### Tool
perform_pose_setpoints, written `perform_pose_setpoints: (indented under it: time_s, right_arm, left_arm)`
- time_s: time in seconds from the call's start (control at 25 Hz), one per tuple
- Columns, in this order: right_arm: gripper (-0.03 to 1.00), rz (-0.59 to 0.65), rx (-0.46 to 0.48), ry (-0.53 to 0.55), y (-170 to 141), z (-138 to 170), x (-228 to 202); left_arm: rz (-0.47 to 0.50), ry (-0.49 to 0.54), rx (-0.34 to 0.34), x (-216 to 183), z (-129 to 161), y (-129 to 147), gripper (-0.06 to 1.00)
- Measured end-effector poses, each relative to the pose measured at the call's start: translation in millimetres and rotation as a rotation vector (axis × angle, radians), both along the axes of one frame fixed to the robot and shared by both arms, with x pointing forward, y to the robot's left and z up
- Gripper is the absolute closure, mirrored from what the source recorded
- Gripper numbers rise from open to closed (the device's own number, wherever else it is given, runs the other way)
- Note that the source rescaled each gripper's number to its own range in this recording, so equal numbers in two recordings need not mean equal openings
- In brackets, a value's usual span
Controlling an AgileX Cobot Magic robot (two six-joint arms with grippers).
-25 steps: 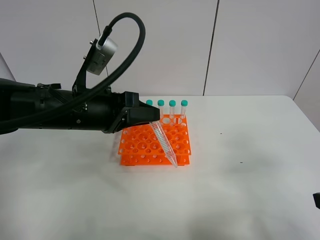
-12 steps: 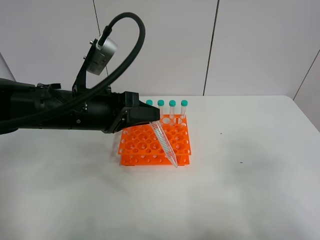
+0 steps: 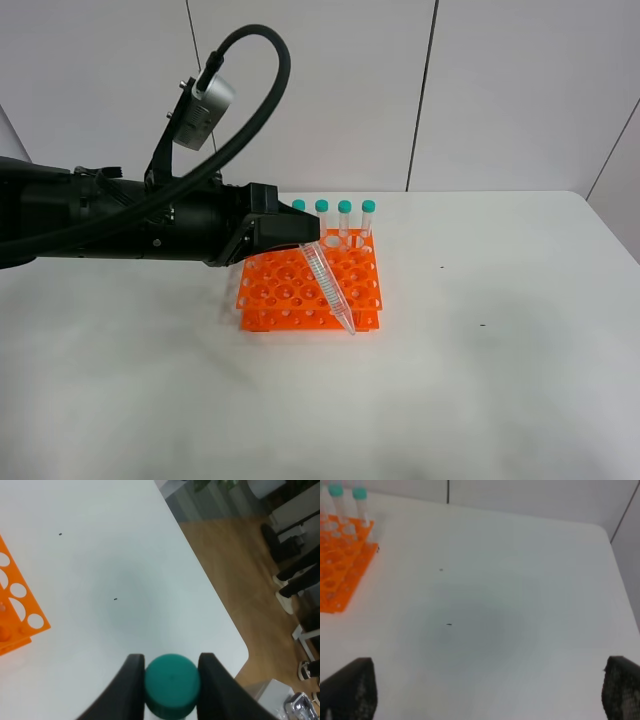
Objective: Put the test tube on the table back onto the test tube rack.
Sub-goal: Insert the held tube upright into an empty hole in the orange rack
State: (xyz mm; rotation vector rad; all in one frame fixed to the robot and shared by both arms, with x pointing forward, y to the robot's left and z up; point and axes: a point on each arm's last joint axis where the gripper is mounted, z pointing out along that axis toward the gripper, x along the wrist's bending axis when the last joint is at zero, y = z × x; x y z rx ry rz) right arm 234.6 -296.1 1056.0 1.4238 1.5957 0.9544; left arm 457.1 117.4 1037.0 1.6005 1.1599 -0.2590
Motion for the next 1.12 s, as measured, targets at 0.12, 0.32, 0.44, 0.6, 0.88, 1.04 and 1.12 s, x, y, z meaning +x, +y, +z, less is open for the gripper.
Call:
perform_pose_setpoints:
  time_s: [0.12, 0.32, 0.44, 0.6, 0.88, 1.04, 1.12]
  right_arm:
    - [-0.03, 0.0, 0.0, -0.002, 0.0, 0.0, -0.3]
    - [-0.03, 0.0, 0.0, -0.003, 0.0, 0.0, -0.4]
    - [-0.03, 0.0, 0.0, -0.003, 0.0, 0.0, -0.4]
    - [-0.03, 0.0, 0.0, -0.003, 0.0, 0.0, -0.4]
    - [-0.03, -0.027, 0.0, -0.003, 0.1, 0.0, -0.3]
    - [-0.03, -0.004, 0.0, -0.003, 0.0, 0.0, -0.4]
    - [-0.03, 0.004, 0.0, -0.003, 0.0, 0.0, -0.4]
  left_arm:
    - [0.0, 0.0, 0.0, 0.0, 0.0, 0.0, 0.94]
    - [-0.001, 0.002, -0.003, -0.1, 0.2, -0.1, 0.94]
    - [-0.001, 0.002, -0.003, -0.1, 0.2, -0.1, 0.94]
    - [-0.001, 0.002, -0.003, -0.1, 0.2, -0.1, 0.94]
    - [-0.001, 0.001, -0.003, -0.1, 0.2, -0.1, 0.94]
    - [-0.001, 0.0, -0.003, -0.1, 0.2, -0.1, 0.94]
    - [-0.001, 0.0, -0.003, -0.1, 0.2, -0.1, 0.94]
